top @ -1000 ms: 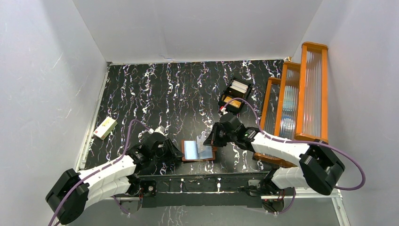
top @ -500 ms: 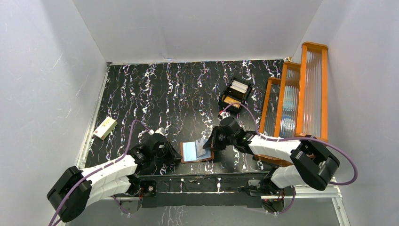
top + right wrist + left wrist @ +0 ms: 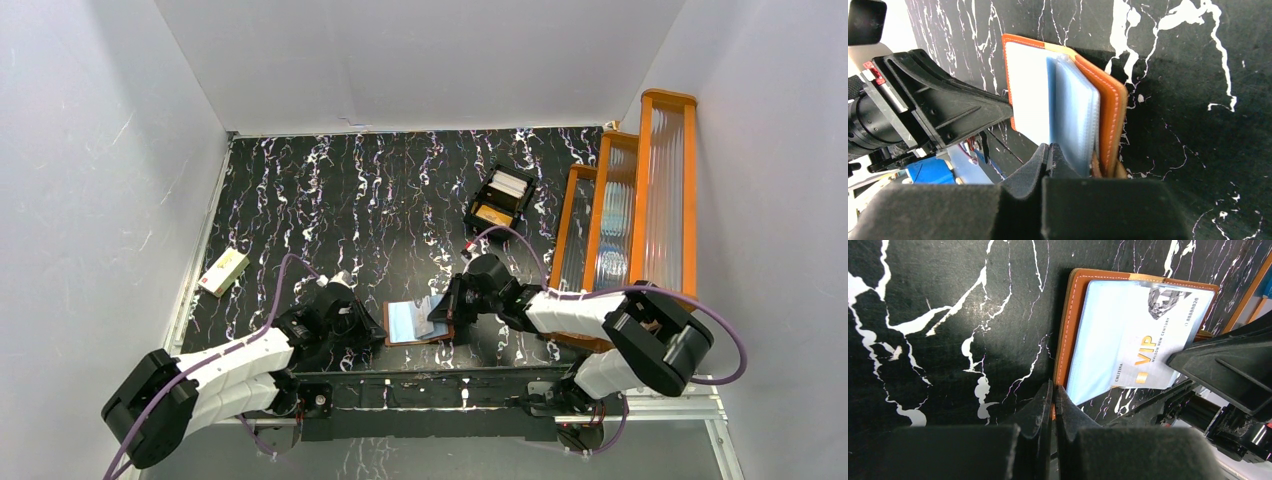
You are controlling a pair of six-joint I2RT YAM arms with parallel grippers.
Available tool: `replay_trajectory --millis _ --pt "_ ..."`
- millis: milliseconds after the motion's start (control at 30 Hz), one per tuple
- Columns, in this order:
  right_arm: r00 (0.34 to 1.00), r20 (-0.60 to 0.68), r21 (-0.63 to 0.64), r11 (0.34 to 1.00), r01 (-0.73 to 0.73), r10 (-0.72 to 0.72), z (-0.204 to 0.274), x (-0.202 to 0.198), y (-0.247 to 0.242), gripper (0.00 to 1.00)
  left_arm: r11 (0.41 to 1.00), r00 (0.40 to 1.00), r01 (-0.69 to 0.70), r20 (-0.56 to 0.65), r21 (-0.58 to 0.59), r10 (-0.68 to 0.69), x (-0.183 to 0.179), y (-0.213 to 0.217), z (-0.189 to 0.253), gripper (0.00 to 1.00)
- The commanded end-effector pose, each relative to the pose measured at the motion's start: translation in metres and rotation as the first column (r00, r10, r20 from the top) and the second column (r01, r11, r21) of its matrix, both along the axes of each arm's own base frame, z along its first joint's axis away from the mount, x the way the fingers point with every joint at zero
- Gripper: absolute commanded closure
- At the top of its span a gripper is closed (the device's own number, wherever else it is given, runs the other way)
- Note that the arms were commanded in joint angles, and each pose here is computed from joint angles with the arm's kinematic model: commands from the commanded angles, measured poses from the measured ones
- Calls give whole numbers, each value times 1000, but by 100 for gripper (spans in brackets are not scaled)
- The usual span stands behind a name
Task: Put the credit cards into the card holder
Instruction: Insert the credit card into the card holder.
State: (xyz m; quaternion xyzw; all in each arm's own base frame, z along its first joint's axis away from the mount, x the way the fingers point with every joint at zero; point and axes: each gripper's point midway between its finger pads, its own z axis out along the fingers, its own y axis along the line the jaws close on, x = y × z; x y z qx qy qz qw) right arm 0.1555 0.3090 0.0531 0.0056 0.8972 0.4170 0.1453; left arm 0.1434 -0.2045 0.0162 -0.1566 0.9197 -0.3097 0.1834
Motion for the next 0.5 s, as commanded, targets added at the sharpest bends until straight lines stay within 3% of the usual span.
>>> replay_trajectory --millis 0,467 --pt "1000 -2 74 997 -16 16 7 -2 10 100 999 1000 0 -14 41 0 -3 8 -11 99" --pt "999 -32 71 997 13 -11 -5 0 12 100 999 1000 0 -13 37 1 -4 8 -10 100"
